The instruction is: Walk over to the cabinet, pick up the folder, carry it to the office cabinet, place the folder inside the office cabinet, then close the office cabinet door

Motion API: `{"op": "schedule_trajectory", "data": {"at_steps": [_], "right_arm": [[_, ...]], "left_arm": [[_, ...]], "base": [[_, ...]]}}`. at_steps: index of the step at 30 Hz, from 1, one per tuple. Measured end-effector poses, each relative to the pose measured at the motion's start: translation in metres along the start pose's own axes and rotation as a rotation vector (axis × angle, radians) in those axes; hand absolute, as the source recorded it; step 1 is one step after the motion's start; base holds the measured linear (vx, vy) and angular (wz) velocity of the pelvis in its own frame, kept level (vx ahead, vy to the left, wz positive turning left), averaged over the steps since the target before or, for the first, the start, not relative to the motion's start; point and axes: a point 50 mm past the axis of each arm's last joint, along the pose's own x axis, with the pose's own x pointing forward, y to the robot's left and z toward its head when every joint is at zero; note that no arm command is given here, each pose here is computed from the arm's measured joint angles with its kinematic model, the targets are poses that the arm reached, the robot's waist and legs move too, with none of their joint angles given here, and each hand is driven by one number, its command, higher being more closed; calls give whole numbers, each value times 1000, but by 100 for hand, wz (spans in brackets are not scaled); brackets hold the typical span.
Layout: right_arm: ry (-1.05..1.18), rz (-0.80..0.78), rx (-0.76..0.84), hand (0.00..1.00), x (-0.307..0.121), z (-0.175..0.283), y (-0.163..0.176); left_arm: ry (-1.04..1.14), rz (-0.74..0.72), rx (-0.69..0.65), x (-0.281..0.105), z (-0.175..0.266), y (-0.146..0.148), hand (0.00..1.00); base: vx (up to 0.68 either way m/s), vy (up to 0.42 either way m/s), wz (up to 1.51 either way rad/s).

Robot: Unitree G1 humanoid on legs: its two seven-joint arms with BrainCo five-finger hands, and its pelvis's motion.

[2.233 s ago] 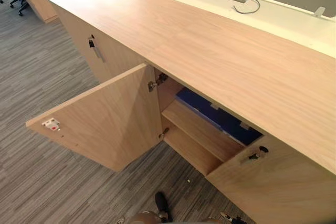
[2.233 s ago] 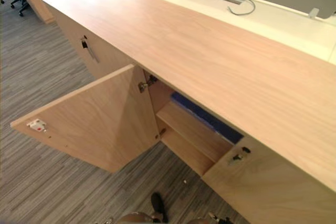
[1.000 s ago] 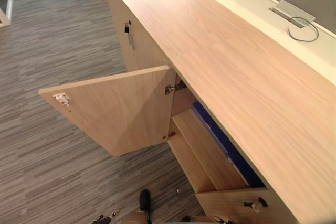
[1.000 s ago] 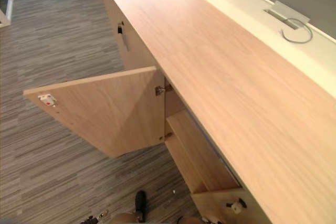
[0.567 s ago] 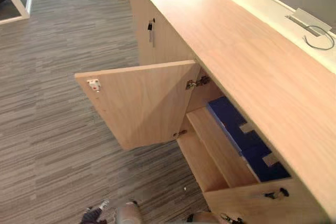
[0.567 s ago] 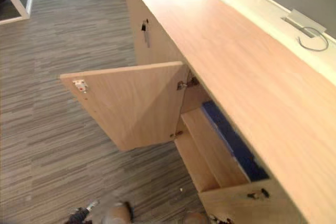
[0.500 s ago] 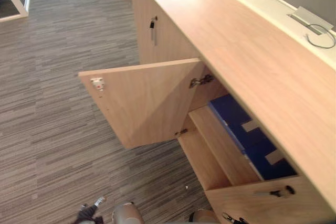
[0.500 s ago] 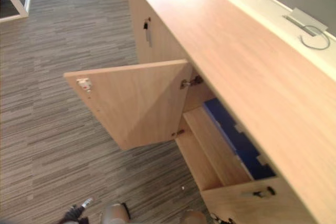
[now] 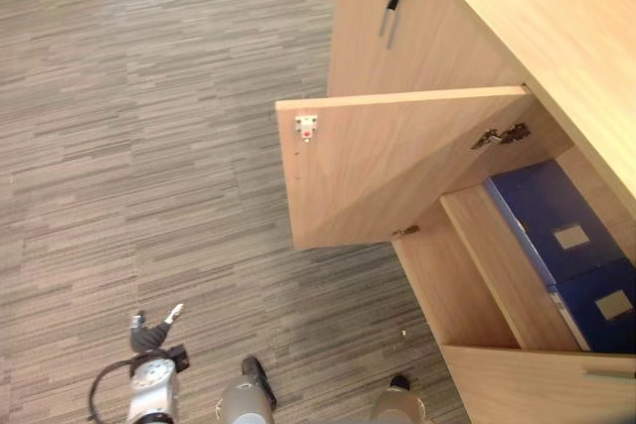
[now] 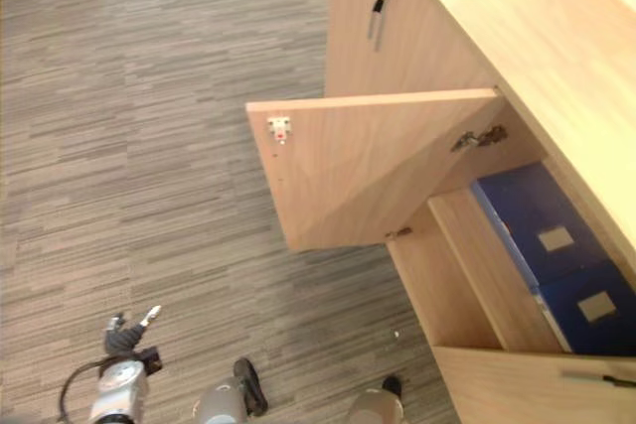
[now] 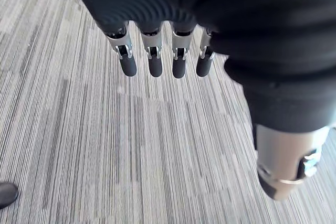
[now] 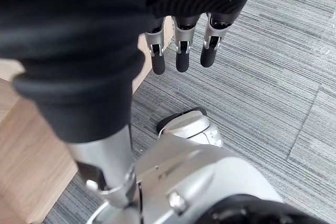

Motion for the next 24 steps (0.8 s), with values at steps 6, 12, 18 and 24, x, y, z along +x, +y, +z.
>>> {"op": "schedule_trajectory", "data": {"at_steps": [6,12,18,24], "right_arm": [[-9,18,-71,0,1,3,-4],[-35,1,-81,0,3,14,-14],[-1,6,-84,0,3,6,-16],[1,12,-82,0,3,4,-18]], "left_arm": [[-119,-80,78,6,32,-21,0],[-308,-142,103,17,103,-48,0],[-418,-59,172,38,167,-25,0],[-478,-28,230,44,217,-17,0]], "base": [[20,-179,-9],[-66,-107,-15],[-77,-8,-16],[-40,-13,-7]]}}
